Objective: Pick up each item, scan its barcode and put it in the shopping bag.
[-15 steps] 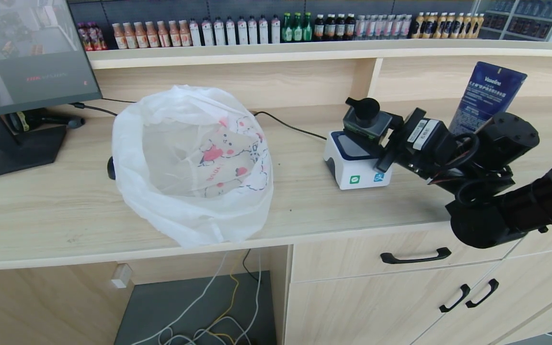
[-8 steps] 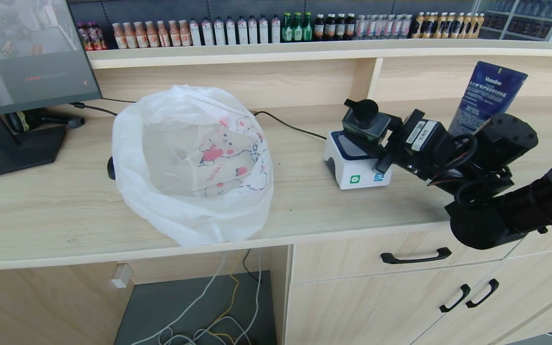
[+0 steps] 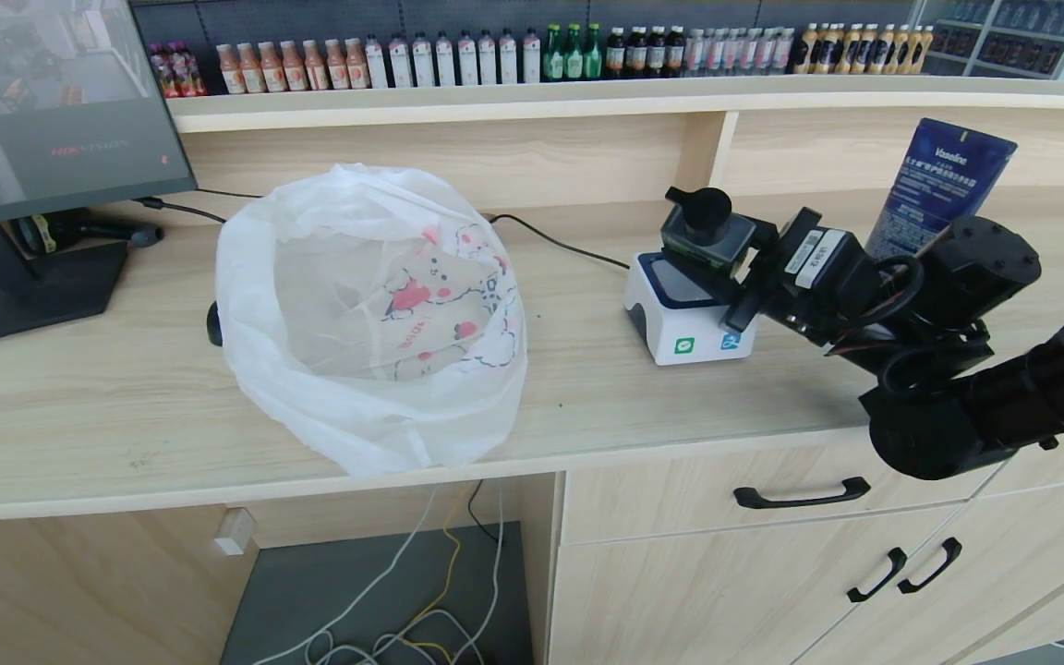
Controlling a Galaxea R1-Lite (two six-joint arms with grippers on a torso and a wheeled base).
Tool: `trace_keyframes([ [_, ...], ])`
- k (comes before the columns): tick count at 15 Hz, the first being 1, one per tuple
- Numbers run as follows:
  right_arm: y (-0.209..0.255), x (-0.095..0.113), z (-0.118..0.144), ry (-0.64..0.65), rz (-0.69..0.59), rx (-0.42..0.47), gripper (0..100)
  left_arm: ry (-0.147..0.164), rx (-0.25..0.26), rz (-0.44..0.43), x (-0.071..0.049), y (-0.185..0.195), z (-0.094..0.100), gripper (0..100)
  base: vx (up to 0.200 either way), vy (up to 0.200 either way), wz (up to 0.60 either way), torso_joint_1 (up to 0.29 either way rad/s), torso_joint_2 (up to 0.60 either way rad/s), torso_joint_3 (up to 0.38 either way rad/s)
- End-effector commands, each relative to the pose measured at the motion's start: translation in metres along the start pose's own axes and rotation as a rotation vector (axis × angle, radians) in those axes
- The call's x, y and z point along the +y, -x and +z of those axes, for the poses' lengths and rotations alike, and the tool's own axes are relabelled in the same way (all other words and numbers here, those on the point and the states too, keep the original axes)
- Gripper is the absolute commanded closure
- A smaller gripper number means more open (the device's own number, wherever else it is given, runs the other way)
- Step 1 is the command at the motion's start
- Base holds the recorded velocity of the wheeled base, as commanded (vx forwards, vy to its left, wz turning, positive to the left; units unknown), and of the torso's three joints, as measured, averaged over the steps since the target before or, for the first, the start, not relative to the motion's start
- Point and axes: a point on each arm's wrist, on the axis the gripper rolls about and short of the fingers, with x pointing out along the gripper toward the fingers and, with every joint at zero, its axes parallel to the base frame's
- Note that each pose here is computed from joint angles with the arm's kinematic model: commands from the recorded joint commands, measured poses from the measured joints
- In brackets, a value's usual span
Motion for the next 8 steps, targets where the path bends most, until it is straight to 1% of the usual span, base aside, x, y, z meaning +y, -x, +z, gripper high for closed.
trace_keyframes([
  [1,0.0,-0.001,0.002,0.002,-0.002,-0.002,100,0.0,-0.001,0.001,0.0,0.0,0.0,0,0.0,0.0,0.0,0.0,0.0,0.0],
  [4,0.0,-0.006,0.007,0.006,-0.022,-0.004,100,0.0,-0.001,0.001,0.0,0.0,0.0,0,0.0,0.0,0.0,0.0,0.0,0.0],
  [6,-0.004,-0.015,0.027,-0.034,-0.066,-0.026,100,0.0,-0.001,0.001,0.0,0.0,0.0,0,0.0,0.0,0.0,0.0,0.0,0.0],
  [8,-0.006,-0.023,0.044,-0.084,-0.142,-0.019,100,0.0,-0.001,0.001,0.0,0.0,0.0,0,0.0,0.0,0.0,0.0,0.0,0.0],
])
